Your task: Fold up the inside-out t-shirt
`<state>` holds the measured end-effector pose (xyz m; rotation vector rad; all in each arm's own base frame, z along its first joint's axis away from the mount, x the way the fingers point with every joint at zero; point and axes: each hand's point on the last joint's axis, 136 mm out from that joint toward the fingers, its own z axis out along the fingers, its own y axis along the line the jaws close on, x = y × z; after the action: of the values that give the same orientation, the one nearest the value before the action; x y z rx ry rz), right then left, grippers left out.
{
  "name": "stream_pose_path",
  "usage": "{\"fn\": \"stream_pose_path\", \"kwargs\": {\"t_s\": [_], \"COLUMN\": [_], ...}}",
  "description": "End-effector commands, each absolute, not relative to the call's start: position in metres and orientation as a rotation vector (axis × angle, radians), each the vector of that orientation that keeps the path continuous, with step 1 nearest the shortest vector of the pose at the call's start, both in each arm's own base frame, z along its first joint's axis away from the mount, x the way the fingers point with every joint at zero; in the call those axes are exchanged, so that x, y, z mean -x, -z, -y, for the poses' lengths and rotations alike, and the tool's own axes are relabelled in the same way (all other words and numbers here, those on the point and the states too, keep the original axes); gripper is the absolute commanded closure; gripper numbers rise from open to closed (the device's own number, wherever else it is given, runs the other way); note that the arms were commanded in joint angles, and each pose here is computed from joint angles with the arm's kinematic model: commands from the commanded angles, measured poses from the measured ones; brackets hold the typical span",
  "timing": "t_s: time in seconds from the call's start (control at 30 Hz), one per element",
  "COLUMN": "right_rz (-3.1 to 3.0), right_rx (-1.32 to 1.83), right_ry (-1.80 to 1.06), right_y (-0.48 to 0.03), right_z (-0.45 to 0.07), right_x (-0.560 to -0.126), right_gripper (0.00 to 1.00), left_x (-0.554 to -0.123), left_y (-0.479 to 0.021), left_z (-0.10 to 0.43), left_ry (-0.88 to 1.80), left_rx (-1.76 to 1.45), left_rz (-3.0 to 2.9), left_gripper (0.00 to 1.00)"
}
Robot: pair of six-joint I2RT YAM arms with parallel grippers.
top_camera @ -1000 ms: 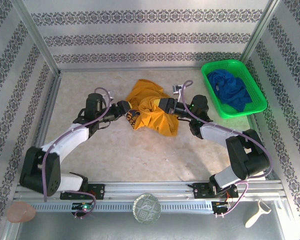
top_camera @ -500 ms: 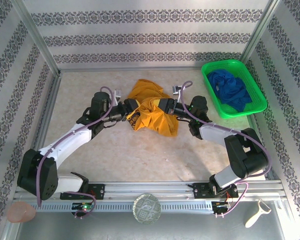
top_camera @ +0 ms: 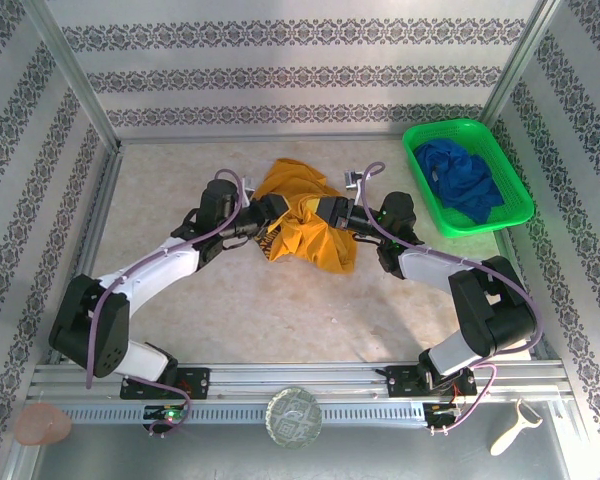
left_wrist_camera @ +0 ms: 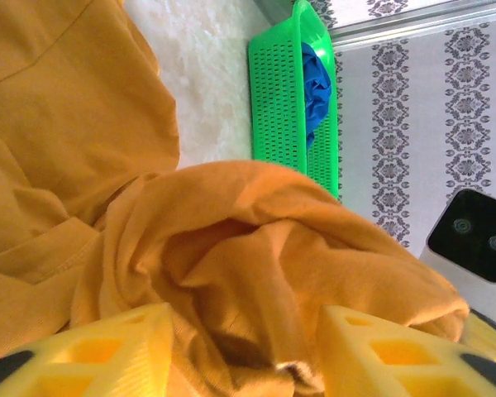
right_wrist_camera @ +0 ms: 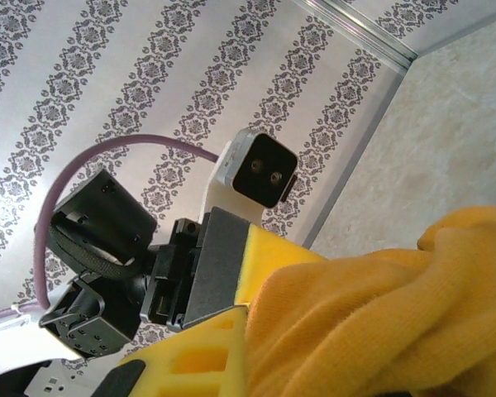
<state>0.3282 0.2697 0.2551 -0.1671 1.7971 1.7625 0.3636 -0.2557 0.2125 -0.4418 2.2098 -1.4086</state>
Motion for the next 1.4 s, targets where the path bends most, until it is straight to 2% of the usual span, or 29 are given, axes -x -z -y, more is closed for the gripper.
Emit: {"fn": "stream_pose_path", "kwargs": {"t_s": [0.0, 0.27, 0.63, 0.7, 0.83, 0.87, 0.93, 1.0, 1.07, 1.1, 1.13, 1.2, 1.37], "right_rz": [-1.759, -1.766, -1.762, -1.763, -1.766, -1.768, -1.770, -1.786, -1.818, -1.837, -1.851, -1.870, -1.887], "right_rx": [0.206, 0.204, 0.207, 0.203, 0.193, 0.188, 0.173, 0.132, 0.070, 0.027, -0.016, -0.073, -0.146], "right_ry": [-1.767, -1.765, -1.767, -1.767, -1.760, -1.756, -1.748, -1.728, -1.685, -1.657, -1.634, -1.605, -1.572], "right_y": [-0.258, -0.255, -0.256, -0.256, -0.254, -0.253, -0.251, -0.244, -0.229, -0.219, -0.209, -0.195, -0.178], "right_z": [-0.273, -0.273, -0.274, -0.274, -0.271, -0.271, -0.268, -0.263, -0.254, -0.247, -0.241, -0.231, -0.218], "right_x": [-0.322, -0.321, -0.319, -0.318, -0.317, -0.317, -0.319, -0.324, -0.332, -0.338, -0.342, -0.349, -0.351], "right_gripper": [1.00, 1.00, 1.00, 1.00, 1.00, 1.00, 1.00, 1.00, 0.63, 0.49, 0.42, 0.36, 0.32], "left_x": [-0.373, -0.365, -0.368, -0.371, -0.375, -0.376, -0.376, -0.374, -0.370, -0.367, -0.362, -0.351, -0.341], "left_y": [-0.244, -0.255, -0.227, -0.226, -0.228, -0.229, -0.237, -0.250, -0.277, -0.294, -0.313, -0.345, -0.388], "left_z": [0.264, 0.257, 0.269, 0.273, 0.280, 0.281, 0.283, 0.283, 0.284, 0.284, 0.285, 0.286, 0.280], "left_ry": [1.445, 1.396, 1.385, 1.387, 1.395, 1.398, 1.407, 1.415, 1.456, 1.479, 1.508, 1.565, 1.704], "left_rx": [0.386, 0.378, 0.395, 0.387, 0.363, 0.358, 0.336, 0.312, 0.270, 0.243, 0.210, 0.165, 0.162], "left_rz": [-2.117, -2.123, -2.180, -2.185, -2.187, -2.186, -2.178, -2.169, -2.138, -2.122, -2.105, -2.081, -1.997], "left_gripper": [0.56, 0.51, 0.51, 0.57, 0.75, 0.81, 1.00, 1.00, 1.00, 1.00, 1.00, 1.00, 1.00]}}
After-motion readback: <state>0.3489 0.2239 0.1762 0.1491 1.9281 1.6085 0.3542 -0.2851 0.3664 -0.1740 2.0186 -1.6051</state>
